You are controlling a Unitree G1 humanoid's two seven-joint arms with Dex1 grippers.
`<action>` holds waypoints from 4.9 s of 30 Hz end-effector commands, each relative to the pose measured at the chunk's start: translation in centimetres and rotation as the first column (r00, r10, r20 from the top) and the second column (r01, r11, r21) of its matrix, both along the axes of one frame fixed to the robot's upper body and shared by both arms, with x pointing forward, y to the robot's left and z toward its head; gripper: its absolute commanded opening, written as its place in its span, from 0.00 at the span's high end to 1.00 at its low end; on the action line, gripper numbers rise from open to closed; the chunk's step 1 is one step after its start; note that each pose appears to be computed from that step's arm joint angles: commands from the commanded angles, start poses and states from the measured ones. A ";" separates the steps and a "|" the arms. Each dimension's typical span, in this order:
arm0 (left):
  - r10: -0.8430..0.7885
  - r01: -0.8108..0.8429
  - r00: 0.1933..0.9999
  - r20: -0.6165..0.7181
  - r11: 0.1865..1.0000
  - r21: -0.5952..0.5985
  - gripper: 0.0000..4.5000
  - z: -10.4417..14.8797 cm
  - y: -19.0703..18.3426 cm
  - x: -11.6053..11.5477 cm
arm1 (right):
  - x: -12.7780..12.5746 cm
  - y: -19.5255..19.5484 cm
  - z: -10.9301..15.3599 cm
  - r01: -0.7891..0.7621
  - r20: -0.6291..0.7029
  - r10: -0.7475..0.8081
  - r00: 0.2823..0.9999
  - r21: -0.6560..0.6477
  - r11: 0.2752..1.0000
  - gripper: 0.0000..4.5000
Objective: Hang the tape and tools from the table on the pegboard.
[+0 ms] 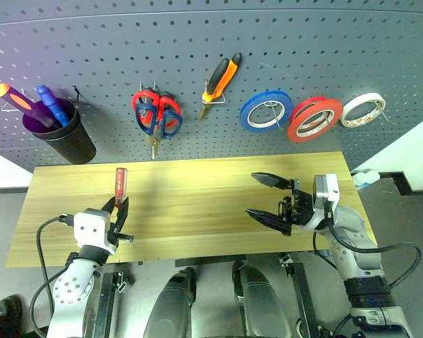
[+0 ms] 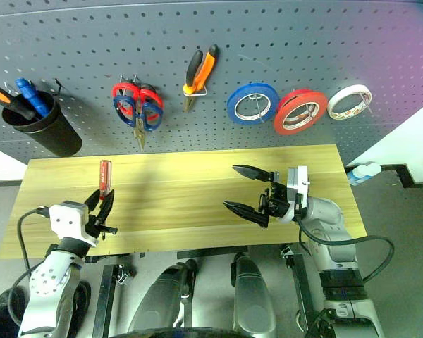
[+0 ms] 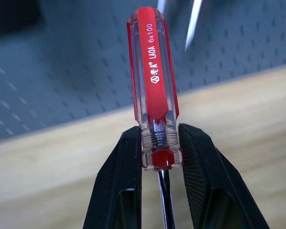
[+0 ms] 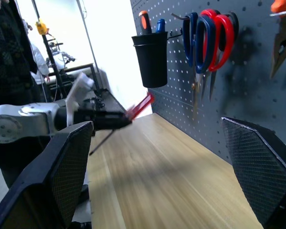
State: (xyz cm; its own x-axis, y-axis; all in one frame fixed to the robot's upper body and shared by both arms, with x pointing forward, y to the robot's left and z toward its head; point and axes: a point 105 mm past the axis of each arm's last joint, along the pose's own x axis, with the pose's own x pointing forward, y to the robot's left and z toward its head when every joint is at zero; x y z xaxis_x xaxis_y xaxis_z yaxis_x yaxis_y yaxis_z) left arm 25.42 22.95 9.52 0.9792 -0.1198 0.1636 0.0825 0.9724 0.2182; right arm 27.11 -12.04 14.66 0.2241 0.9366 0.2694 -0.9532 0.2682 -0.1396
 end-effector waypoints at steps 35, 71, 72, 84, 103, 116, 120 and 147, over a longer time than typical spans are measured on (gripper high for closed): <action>0.034 -0.198 0.806 0.591 0.956 0.215 0.82 19.2 3.8 3.7 | 0.2 0.5 2.8 -0.034 0.025 0.029 0.999 0.236 0.971 0.00; 0.092 -0.129 0.844 0.529 0.991 0.034 0.48 15.7 5.2 6.2 | 0.3 -0.1 3.4 0.020 -0.005 -0.020 1.000 0.215 0.976 0.00; 0.093 -0.127 0.847 0.523 0.991 0.029 0.42 15.5 5.2 6.2 | 0.3 -0.2 3.4 0.021 -0.006 -0.020 1.000 0.214 0.977 0.00; 0.068 -0.073 0.847 0.527 0.997 -0.011 0.00 15.6 4.2 5.4 | 0.4 0.0 3.4 0.021 -0.020 -0.018 1.000 0.216 0.976 0.00; -0.250 0.256 0.948 0.195 0.967 -0.004 0.00 6.0 -3.4 1.2 | 2.4 -2.4 -1.4 0.503 -0.171 -0.472 0.865 0.279 0.818 0.00; -0.109 0.082 0.988 -0.109 0.971 -0.225 0.00 -4.7 -0.8 -1.3 | -0.6 -6.6 -9.5 0.829 -0.265 -0.799 0.540 0.002 0.560 0.00; -0.110 0.077 0.984 -0.139 0.971 -0.226 0.00 -5.7 -0.7 -1.4 | -0.7 -7.2 -11.2 0.887 -0.244 -0.882 0.404 -0.130 0.443 0.00; -0.074 -0.005 0.966 -0.249 0.953 -0.303 0.00 -9.6 -0.2 -1.5 | -0.4 -6.9 -12.0 0.899 -0.215 -0.921 0.326 -0.232 0.373 0.00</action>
